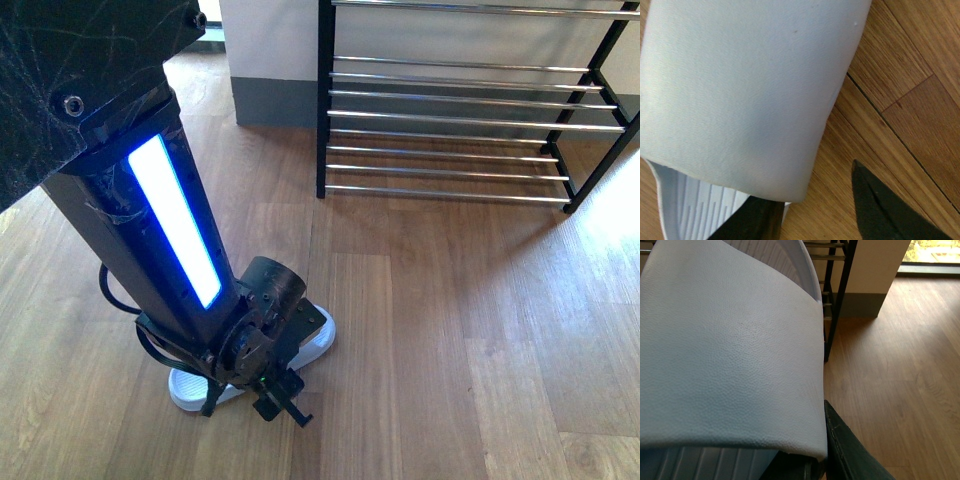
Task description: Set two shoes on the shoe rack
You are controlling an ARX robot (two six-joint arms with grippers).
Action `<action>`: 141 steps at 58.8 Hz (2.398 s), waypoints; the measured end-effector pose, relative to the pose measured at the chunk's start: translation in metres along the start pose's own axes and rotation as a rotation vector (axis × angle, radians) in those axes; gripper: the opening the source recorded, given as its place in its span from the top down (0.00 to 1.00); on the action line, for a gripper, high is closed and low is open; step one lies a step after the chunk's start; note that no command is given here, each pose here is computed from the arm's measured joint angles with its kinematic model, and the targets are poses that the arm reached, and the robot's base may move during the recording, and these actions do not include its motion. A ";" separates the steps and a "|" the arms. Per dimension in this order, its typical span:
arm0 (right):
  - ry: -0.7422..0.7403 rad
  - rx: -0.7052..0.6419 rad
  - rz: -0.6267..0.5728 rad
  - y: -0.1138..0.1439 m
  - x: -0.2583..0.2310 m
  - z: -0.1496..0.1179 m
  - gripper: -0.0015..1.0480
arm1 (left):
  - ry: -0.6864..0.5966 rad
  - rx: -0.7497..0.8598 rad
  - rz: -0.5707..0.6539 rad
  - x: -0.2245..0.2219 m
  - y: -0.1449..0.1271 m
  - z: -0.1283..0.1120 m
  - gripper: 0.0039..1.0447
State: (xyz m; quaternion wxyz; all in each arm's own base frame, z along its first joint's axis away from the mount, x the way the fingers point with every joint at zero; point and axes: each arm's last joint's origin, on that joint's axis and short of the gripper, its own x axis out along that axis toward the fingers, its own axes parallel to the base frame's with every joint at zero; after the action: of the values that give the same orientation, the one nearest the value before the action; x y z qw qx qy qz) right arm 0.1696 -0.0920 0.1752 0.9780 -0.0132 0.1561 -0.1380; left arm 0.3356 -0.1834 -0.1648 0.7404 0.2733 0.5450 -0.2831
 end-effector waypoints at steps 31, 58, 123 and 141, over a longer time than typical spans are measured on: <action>0.000 0.000 0.000 0.000 0.000 0.000 0.98 | -0.005 -0.003 0.008 0.000 0.002 0.000 0.99; 0.000 0.000 0.000 0.000 0.000 0.000 0.98 | -0.149 -0.103 0.083 -0.047 0.033 0.005 0.99; 0.000 0.000 0.000 0.000 0.000 0.000 0.98 | -0.652 -0.524 0.416 -0.340 0.029 -0.106 0.99; 0.000 0.000 0.000 0.000 0.000 0.000 0.98 | -0.763 -0.634 0.492 -0.382 0.002 -0.146 0.99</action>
State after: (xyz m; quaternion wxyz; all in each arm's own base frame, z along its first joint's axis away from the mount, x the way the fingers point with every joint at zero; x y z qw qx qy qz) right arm 0.1696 -0.0920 0.1752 0.9780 -0.0132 0.1561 -0.1380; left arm 0.1480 -0.0310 0.1655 0.9756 0.0346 0.2167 -0.0027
